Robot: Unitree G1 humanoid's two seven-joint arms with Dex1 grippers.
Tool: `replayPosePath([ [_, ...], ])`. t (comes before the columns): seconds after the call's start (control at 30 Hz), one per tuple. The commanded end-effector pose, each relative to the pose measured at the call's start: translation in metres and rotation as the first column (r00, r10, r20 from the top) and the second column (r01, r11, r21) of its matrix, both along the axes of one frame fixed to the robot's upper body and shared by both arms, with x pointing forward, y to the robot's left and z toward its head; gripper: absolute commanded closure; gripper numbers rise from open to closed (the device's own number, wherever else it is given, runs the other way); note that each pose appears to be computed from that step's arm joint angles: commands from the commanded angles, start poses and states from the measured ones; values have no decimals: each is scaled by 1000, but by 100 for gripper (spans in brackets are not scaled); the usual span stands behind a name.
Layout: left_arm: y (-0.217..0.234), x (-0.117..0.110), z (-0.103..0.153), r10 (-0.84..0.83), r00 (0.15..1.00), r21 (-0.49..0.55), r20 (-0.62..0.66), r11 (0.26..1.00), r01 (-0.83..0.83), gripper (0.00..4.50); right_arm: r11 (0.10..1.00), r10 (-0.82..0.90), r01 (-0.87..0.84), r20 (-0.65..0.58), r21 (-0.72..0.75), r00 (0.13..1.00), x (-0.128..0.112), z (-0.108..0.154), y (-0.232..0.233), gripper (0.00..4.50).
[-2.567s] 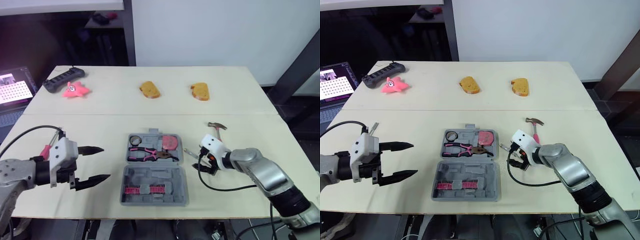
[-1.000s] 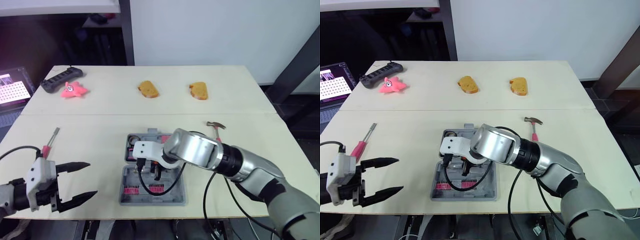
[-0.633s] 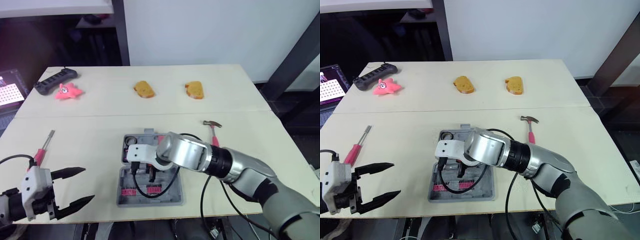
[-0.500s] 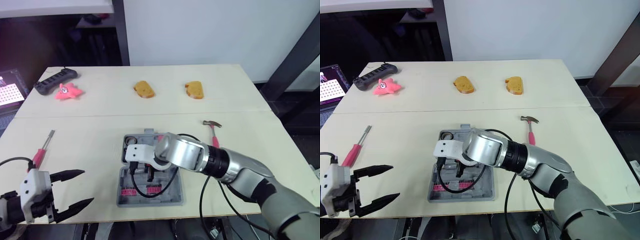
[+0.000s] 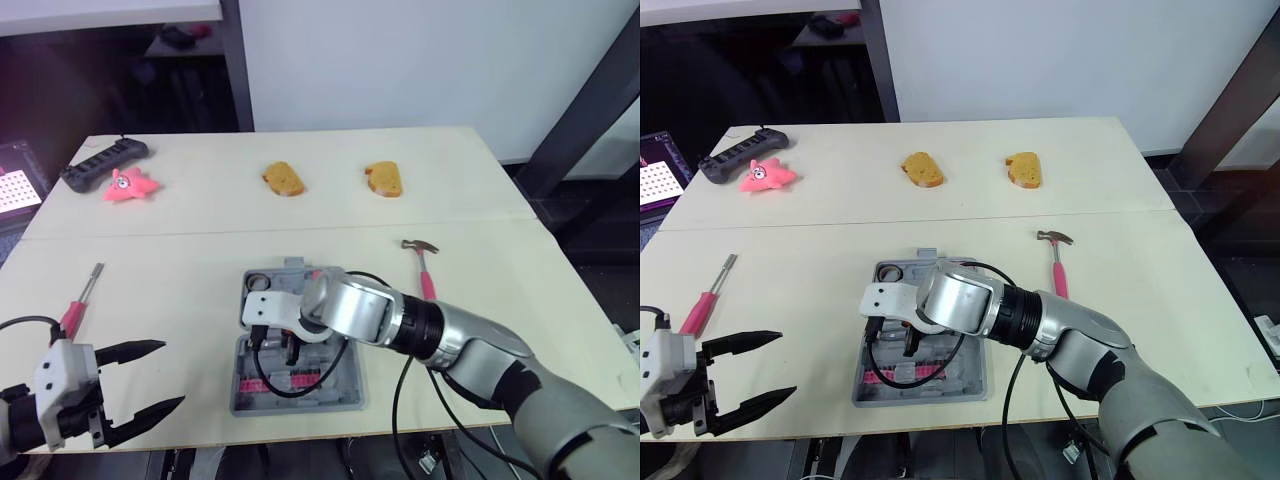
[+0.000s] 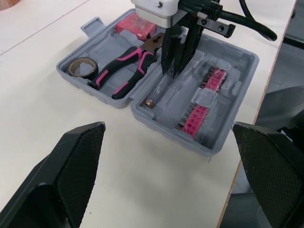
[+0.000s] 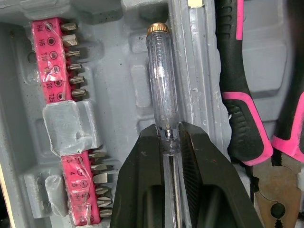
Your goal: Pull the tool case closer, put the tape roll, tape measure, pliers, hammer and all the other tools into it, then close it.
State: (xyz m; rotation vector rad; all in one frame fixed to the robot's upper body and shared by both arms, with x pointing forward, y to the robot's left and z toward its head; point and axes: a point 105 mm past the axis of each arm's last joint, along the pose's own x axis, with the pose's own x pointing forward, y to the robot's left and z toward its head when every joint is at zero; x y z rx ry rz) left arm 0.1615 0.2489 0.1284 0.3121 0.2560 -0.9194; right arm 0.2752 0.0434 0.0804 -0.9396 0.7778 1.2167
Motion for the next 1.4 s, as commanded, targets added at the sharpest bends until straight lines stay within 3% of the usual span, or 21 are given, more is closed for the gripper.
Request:
replayPosePath([
  [0.03, 2, 1, 8, -7, 999, 37, 40, 999, 5, 0, 999, 22, -23, 22, 35, 1000, 0, 7, 8, 448],
  [0.5, -2, 3, 4, -9, 999, 35, 43, 999, 8, 0, 998, 24, -24, 15, 62, 1000, 1, 6, 11, 448],
  [0.67, -3, 4, 4, -18, 999, 29, 35, 999, 17, 0, 997, 23, -26, 43, 78, 999, 4, 11, 10, 209],
  [0.97, -6, 7, 4, -29, 999, 8, 32, 1000, 28, 0, 978, 10, -13, 17, 210, 1000, 2, 47, 2, 209],
  [1.03, -7, 9, 4, -35, 999, 3, 32, 999, 35, 0, 914, 64, -79, 52, 398, 997, 0, 69, 5, 209],
  [1.1, -8, 12, 5, -41, 999, 0, 33, 999, 41, 0, 843, 82, -164, 179, 513, 980, 5, 85, 3, 209],
  [1.2, -8, 16, 7, -50, 998, -6, 40, 999, 51, 0, 825, 149, -242, 216, 511, 965, 4, 74, -9, 209],
  [1.3, -8, 18, 9, -61, 997, -10, 43, 998, 61, 0, 778, 255, -319, 192, 541, 948, -10, 63, -15, 299],
  [1.4, -7, 20, 10, -67, 997, -8, 43, 998, 67, 0, 774, 265, -319, 179, 547, 948, -9, 50, -16, 447],
])
